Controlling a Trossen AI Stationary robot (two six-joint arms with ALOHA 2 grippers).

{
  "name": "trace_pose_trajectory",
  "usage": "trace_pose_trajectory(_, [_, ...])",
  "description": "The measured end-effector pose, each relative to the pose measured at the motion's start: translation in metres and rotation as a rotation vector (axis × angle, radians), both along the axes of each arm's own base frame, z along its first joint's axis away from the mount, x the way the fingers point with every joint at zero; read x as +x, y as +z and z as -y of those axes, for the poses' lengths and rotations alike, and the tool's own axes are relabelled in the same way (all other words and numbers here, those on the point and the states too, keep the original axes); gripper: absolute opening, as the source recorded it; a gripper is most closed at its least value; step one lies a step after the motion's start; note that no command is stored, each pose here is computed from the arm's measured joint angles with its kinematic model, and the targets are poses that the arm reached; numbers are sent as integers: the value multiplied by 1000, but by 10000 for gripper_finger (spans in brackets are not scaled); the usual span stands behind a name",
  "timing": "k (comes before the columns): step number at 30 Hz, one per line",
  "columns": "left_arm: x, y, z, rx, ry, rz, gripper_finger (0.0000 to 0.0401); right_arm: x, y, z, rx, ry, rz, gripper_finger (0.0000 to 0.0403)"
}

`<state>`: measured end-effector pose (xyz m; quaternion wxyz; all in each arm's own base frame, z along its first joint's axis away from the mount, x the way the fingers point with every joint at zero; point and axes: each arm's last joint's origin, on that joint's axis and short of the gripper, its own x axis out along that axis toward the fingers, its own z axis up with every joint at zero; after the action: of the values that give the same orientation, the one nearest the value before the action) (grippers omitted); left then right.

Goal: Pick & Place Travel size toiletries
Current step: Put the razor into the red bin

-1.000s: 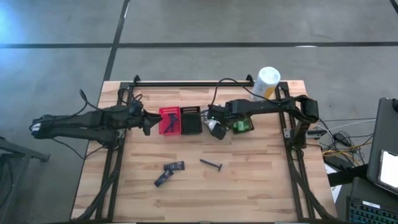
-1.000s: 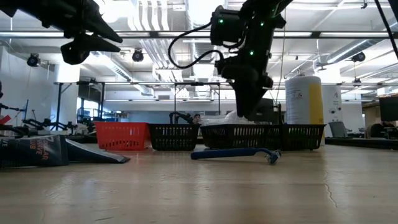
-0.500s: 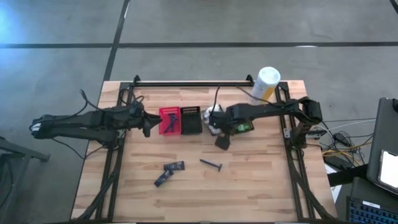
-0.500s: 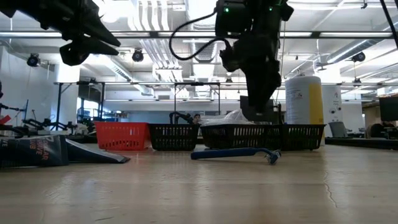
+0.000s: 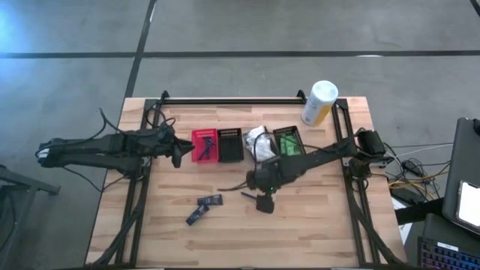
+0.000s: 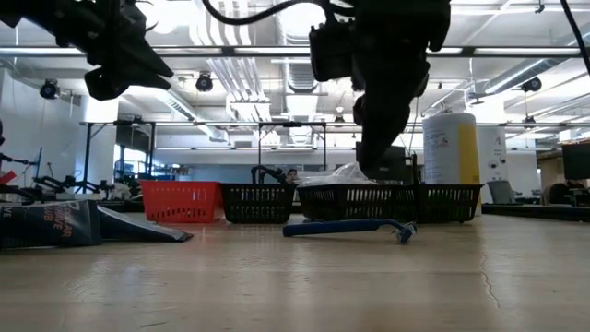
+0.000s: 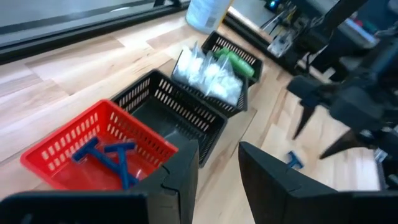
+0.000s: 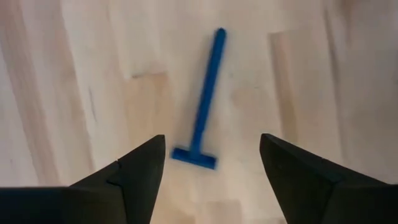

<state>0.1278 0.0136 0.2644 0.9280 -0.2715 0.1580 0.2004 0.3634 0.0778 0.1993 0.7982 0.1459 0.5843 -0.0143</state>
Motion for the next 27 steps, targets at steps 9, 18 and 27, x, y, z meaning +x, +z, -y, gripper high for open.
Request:
trace_pose_trajectory(9, [-4,-9,1,3,-15,-101,120,1,-18,-30,-27,-98,-8,250])
trace_pose_trajectory(18, [-4,-11,1,47,-48,-132,120,4,-26,-36,-54,-157,2,270])
trace_pose_trajectory(27, [-4,-11,1,59,-56,-139,120,7,-43,-36,-105,-121,-22,288])
